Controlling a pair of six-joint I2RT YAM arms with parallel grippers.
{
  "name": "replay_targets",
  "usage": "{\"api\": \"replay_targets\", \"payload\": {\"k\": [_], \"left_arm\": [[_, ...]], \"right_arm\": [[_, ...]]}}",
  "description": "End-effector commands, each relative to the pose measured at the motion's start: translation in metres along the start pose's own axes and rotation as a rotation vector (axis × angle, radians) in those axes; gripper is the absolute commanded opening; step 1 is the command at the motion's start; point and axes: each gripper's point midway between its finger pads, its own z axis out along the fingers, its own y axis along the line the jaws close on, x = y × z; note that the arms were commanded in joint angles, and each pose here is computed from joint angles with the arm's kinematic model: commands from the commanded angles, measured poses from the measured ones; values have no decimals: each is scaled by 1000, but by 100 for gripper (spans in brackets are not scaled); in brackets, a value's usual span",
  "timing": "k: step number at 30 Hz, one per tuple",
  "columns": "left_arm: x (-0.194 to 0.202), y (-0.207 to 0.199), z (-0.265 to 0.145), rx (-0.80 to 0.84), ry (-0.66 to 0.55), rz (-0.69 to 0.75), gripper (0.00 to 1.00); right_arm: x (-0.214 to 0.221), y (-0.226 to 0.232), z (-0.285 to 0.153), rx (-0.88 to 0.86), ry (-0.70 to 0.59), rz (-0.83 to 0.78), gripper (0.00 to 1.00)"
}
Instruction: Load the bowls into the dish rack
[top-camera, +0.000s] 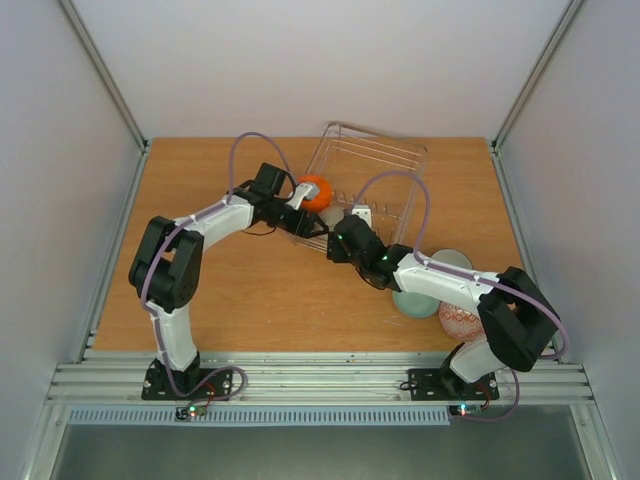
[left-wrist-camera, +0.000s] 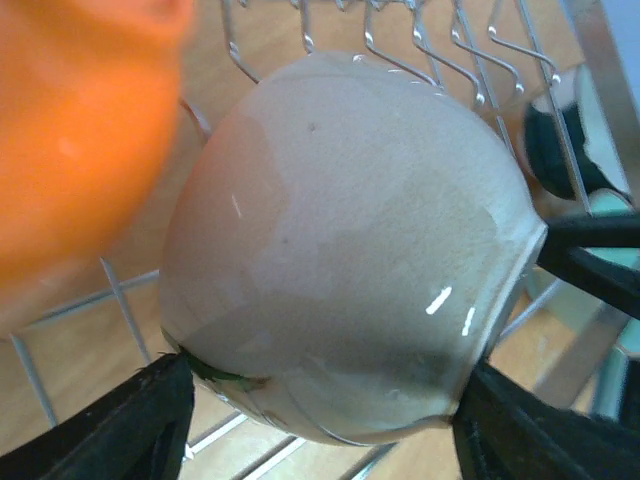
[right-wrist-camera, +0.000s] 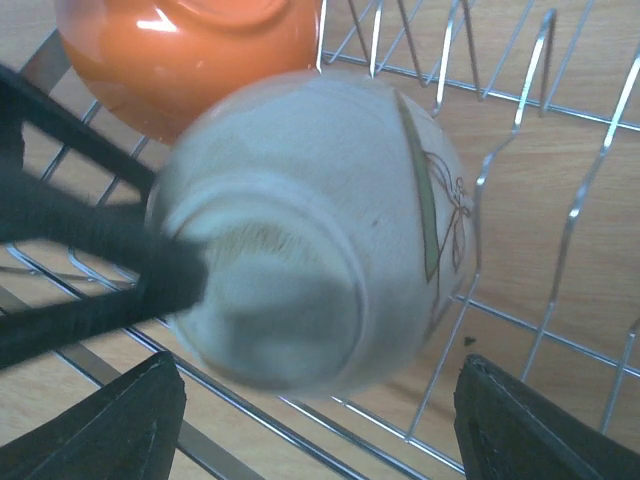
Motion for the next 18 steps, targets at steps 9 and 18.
{"api": "replay_targets", "payload": {"k": [9, 18], "left_arm": [[91, -59, 12, 406, 274, -196, 32], [84, -61, 4, 374, 234, -148, 13]], "right_arm": [[15, -17, -19, 37, 34, 7, 73], [10, -18, -27, 28, 16, 9, 73]]}}
